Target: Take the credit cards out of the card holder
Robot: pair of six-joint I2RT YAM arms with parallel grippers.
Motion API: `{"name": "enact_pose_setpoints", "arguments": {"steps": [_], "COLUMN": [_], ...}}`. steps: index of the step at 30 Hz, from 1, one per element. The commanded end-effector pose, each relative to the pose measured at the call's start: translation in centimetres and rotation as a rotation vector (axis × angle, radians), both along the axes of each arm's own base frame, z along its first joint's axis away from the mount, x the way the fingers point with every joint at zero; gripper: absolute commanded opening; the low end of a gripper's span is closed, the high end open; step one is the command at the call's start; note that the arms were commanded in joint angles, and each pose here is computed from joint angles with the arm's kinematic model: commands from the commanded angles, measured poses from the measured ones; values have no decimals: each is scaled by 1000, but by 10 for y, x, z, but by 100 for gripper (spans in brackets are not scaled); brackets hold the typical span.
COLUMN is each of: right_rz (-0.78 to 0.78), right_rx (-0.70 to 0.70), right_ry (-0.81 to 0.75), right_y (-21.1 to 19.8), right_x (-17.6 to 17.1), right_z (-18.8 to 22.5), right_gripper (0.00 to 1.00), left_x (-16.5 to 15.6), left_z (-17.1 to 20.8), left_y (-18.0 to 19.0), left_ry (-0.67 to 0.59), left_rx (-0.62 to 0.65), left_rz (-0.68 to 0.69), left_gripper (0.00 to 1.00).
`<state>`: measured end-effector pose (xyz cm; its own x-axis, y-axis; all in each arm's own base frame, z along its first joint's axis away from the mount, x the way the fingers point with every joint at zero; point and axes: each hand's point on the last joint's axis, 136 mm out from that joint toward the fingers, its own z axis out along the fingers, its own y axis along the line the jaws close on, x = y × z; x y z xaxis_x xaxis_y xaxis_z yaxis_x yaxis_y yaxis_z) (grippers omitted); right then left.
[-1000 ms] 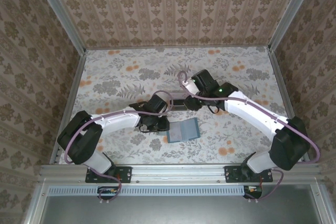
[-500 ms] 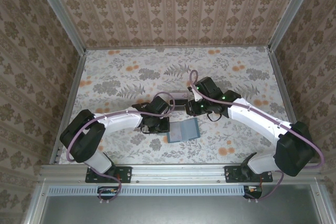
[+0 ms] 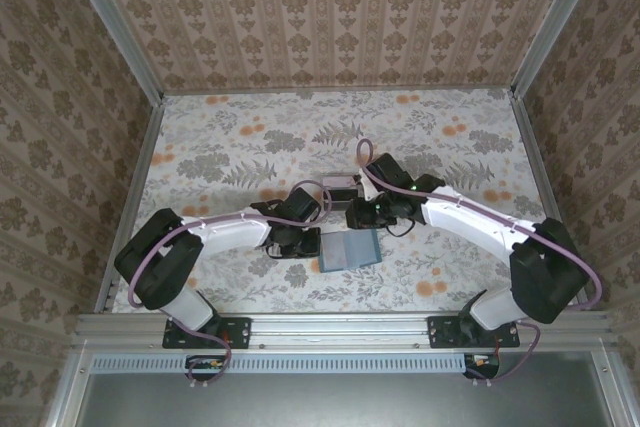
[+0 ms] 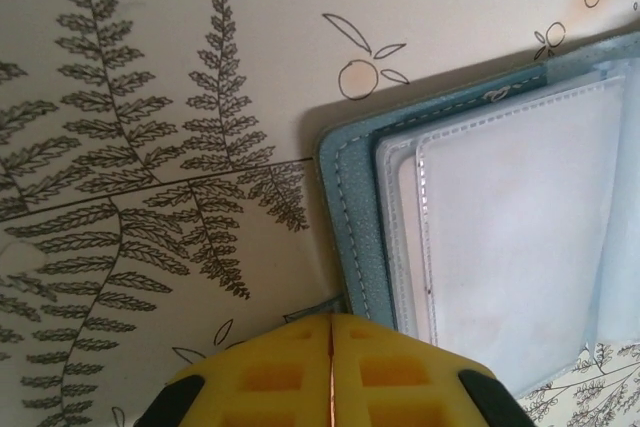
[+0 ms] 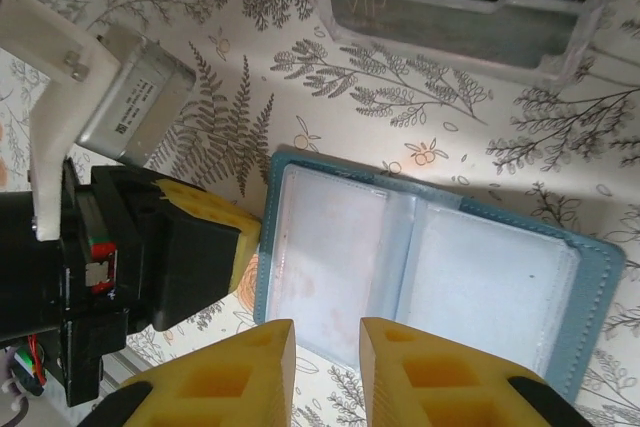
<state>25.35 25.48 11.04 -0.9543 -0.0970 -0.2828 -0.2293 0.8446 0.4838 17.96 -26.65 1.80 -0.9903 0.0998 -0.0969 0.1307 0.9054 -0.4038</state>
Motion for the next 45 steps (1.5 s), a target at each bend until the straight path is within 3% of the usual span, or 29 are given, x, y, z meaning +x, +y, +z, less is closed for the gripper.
{"name": "enact_pose_setpoints", "arguments": {"steps": [1, 11, 24, 33, 45], "right_rz": [5, 13, 57, 39, 43], "right_rx": [47, 95, 55, -170, -372], "right_ry": [72, 200, 270, 237, 145], "right_y": [15, 43, 68, 42, 18], "right_x": [-8, -19, -26, -25, -21], "right_z": [-6, -33, -66, -88, -72], "right_gripper": [26, 27, 27, 34, 46], "left_x": [-5, -8, -12, -13, -12], "left_z": [-10, -10, -11, -13, -12], "left_y": [6, 7, 9, 10, 11], "left_ry": [25, 24, 29, 36, 33], "left_rx": [22, 5, -6, -1, -1], "left_rz": [11, 22, 28, 25, 24], "left_gripper": [9, 9, 9, 9, 9]}}
